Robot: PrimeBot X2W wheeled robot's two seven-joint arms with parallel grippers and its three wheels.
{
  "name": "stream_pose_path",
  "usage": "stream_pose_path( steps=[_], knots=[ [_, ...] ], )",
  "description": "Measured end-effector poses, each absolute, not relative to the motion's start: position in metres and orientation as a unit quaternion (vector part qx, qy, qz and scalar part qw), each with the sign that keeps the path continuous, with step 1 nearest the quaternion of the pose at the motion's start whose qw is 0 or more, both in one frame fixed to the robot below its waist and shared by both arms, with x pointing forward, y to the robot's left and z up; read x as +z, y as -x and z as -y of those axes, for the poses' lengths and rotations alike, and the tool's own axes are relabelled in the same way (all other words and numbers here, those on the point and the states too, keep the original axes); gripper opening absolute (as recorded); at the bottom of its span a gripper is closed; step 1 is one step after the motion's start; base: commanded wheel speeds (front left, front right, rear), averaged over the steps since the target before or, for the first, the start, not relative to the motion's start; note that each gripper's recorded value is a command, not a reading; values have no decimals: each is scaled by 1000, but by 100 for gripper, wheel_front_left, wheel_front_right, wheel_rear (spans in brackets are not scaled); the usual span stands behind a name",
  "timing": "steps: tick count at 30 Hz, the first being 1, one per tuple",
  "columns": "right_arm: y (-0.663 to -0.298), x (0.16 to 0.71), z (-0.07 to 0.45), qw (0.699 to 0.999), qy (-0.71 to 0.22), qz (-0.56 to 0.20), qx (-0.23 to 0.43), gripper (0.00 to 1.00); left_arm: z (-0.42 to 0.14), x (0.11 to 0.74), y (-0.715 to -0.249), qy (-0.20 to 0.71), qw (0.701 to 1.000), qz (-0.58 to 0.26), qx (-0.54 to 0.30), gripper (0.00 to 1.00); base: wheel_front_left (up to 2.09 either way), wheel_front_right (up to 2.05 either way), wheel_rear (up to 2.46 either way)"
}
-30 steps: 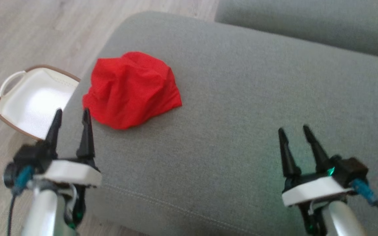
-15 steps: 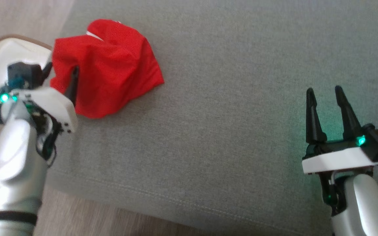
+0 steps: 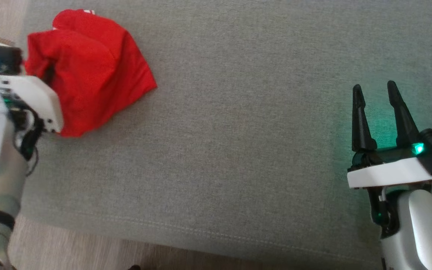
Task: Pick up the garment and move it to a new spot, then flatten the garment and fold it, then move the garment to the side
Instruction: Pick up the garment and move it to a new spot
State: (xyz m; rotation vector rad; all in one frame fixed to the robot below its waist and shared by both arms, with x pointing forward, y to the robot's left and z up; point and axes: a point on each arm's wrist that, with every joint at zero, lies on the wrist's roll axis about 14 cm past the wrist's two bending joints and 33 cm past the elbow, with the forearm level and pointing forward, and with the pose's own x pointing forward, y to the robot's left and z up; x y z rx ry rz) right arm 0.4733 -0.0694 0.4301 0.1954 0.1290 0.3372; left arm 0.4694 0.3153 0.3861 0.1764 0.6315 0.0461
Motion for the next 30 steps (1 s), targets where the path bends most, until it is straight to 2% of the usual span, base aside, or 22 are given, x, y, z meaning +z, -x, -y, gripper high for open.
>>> stream_pose_path(
  steps=[9, 19, 24, 30],
  knots=[
    [-464, 451, 74, 979, -116, -36, 161, 100, -338, 479, -501, -114, 984, -119, 70, 0, 0, 0, 0],
    [-445, 486, 78, 978, -139, 3, 157, 100, -297, 638, -508, -149, 980, 123, 55, 0, 0, 0, 0],
    [-436, 497, 85, 978, -143, 16, 150, 100, -278, 640, -496, -144, 979, 141, 39, 0, 0, 0, 0],
    [-425, 511, 99, 980, -143, 37, 134, 100, -227, 632, -495, -154, 979, 134, -23, 0, 0, 0, 0]
  ],
)
